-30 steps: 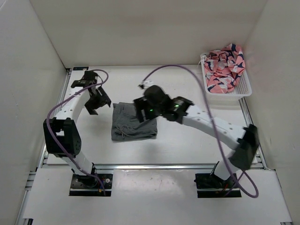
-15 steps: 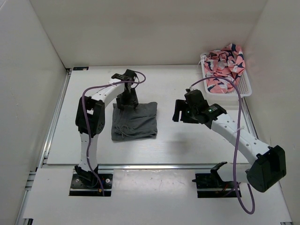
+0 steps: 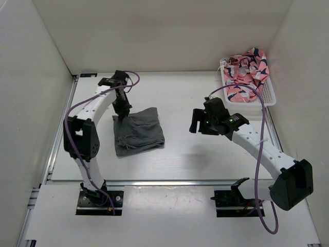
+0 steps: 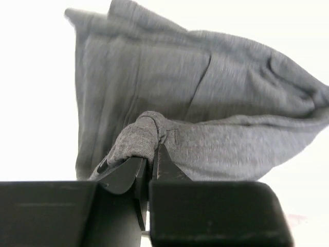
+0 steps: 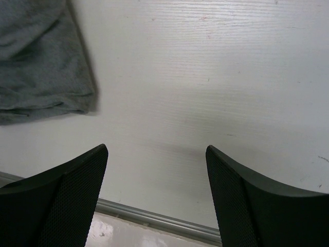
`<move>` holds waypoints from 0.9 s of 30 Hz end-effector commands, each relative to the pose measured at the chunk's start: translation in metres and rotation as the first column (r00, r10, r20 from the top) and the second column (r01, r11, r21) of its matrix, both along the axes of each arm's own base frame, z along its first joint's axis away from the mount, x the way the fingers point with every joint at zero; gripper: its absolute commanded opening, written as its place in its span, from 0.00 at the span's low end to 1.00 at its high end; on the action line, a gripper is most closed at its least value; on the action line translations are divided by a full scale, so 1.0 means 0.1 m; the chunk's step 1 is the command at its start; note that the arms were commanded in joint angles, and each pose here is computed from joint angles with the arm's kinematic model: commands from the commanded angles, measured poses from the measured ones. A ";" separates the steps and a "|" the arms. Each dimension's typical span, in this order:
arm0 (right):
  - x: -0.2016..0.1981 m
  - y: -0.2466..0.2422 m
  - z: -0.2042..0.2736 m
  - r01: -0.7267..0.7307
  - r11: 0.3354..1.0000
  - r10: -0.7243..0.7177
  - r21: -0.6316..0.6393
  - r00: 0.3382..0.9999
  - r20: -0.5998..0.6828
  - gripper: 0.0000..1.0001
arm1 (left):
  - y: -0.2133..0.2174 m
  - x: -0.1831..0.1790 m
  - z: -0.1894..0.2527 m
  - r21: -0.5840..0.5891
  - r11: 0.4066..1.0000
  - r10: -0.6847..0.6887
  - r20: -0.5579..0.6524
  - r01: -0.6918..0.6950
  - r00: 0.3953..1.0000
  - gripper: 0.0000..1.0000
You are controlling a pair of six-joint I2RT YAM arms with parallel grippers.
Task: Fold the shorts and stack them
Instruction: Fold the shorts
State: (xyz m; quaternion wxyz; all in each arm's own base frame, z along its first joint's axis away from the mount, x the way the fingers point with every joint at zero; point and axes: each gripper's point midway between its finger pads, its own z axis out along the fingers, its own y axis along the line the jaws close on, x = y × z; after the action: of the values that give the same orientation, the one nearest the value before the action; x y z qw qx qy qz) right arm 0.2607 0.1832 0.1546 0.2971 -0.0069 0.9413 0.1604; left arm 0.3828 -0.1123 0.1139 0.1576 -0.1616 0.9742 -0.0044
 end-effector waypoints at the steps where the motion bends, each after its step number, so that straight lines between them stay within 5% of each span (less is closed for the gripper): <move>1: 0.06 0.06 0.08 -0.031 0.999 0.031 0.012 0.999 0.019 0.82 | 0.31 -0.19 0.20 -0.003 0.998 0.069 0.028 -0.069 0.997 0.10; 4: 0.10 0.14 0.04 -0.057 0.998 0.057 0.020 0.998 0.000 0.84 | 0.48 -0.34 -0.03 0.009 0.993 0.114 -0.020 -0.114 0.993 0.32; 5: 0.10 0.17 0.02 -0.066 0.998 0.066 0.019 0.998 -0.001 0.85 | 0.57 -0.36 -0.13 0.004 0.990 0.142 -0.036 -0.142 0.989 0.44; 6: 0.09 0.24 0.00 -0.085 0.996 0.085 0.025 0.996 -0.015 0.85 | 0.63 -0.39 -0.16 0.008 0.988 0.156 -0.047 -0.155 0.987 0.66; 8: 0.14 0.34 0.00 -0.119 0.993 0.119 0.022 0.993 -0.011 0.85 | 0.67 -0.35 -0.16 -0.007 0.985 0.172 -0.039 -0.172 0.984 0.78; 13: 0.22 0.89 0.20 -0.294 0.953 0.294 0.079 0.956 0.013 0.84 | 0.92 -0.37 0.16 0.055 0.967 0.244 0.060 -0.247 0.968 0.79; 21: 0.31 1.94 -0.32 -0.514 0.836 0.540 0.193 0.833 -0.121 0.91 | 1.15 -0.46 0.06 0.062 0.945 0.318 0.055 -0.321 0.947 0.79; 27: 0.21 2.29 -0.88 -0.538 0.817 0.574 0.206 0.788 -0.221 0.84 | 1.25 -0.44 -0.10 0.073 0.945 0.317 0.018 -0.317 0.948 0.74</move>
State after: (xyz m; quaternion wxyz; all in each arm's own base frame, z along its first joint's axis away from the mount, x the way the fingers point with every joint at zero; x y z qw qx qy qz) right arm 0.2882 0.3923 0.0613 0.1147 -0.2251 0.9278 0.2747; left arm 0.3321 0.0063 0.1020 0.1501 -0.3103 0.9371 0.0542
